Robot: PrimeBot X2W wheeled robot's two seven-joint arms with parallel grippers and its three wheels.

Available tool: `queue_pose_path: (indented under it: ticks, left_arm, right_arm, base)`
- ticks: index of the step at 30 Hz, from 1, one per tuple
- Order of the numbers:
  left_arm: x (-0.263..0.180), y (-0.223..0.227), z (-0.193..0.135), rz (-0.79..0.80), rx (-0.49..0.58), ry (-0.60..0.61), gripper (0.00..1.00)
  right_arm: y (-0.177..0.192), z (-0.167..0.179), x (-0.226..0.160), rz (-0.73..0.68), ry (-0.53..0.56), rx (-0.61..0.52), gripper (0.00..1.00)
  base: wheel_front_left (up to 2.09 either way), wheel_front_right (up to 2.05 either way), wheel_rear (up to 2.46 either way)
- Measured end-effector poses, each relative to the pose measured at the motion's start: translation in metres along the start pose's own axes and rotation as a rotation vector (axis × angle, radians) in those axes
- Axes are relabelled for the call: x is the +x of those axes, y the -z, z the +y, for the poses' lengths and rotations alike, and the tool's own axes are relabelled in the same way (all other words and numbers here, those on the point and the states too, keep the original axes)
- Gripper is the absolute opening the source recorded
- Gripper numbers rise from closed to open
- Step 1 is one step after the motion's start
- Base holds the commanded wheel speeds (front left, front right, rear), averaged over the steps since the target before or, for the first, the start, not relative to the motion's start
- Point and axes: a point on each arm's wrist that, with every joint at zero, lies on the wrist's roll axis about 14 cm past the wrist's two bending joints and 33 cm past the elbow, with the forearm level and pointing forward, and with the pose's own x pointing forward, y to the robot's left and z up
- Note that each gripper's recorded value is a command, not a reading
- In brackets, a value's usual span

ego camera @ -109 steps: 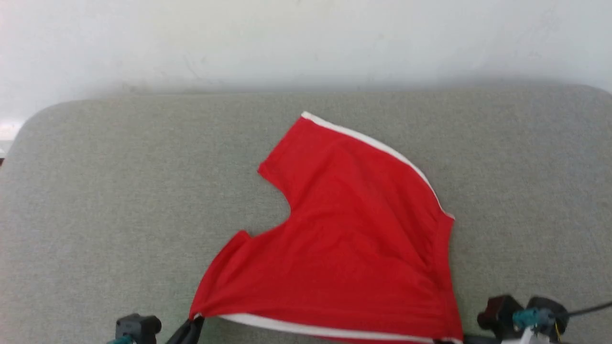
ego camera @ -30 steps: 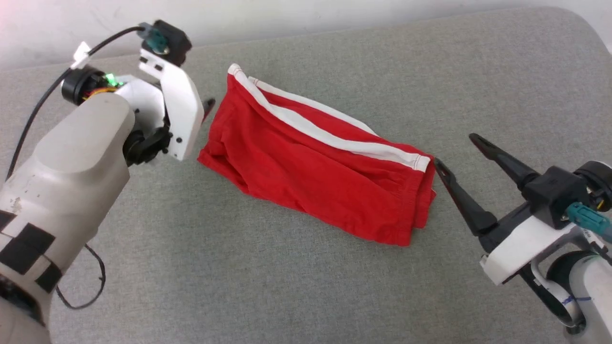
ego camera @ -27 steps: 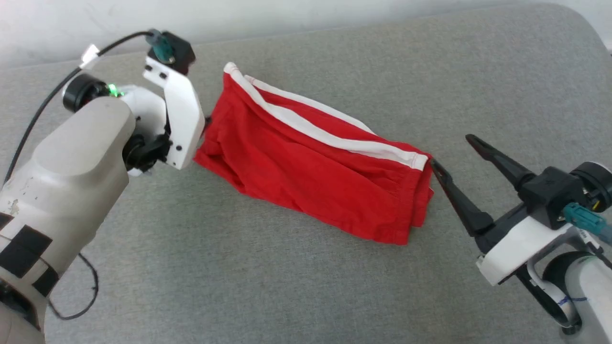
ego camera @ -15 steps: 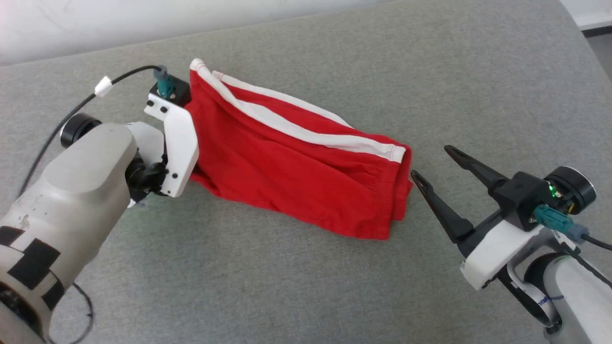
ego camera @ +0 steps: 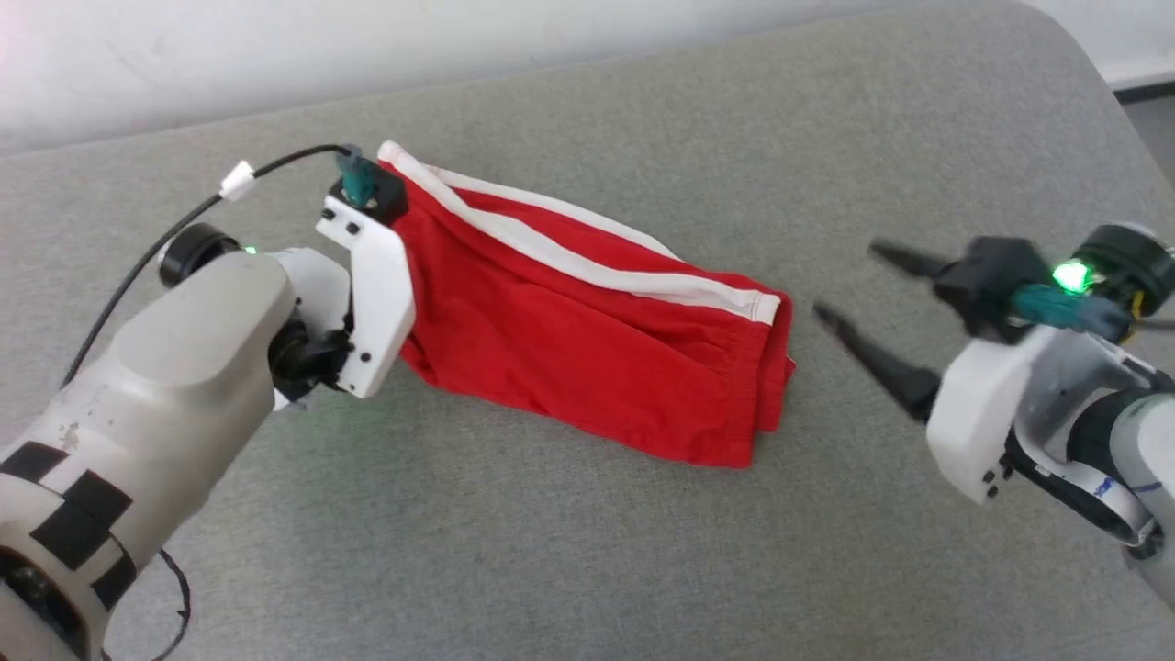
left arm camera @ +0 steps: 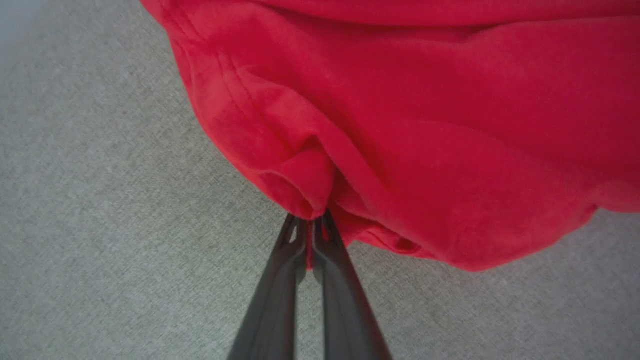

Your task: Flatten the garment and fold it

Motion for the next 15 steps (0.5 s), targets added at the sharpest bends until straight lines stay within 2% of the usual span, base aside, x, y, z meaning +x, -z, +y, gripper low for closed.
queue_pose_path:
  ticks: [4,8,11,15]
  left_arm:
    - [-0.007,0.002,-0.001,-0.017,0.000,0.000,0.00]
    - [-0.009,0.002,0.000,-0.037,-0.004,-0.001,0.00]
    - [-0.007,0.004,0.000,-0.039,-0.009,0.002,0.00]
    - [-0.002,0.007,0.002,-0.043,-0.018,0.007,0.00]
  right_arm:
    - [0.017,0.024,0.000,0.198,-0.142,0.017,1.00]
    - [0.029,0.038,0.004,0.339,-0.231,0.069,1.00]
    - [0.050,0.051,0.006,0.443,-0.280,0.108,1.00]
    - [0.070,0.065,0.020,0.498,-0.308,0.153,1.00]
  base:
    - [0.00,0.00,0.00]
    - [0.00,0.00,0.00]
    - [0.00,0.00,0.00]
    - [0.00,0.00,0.00]
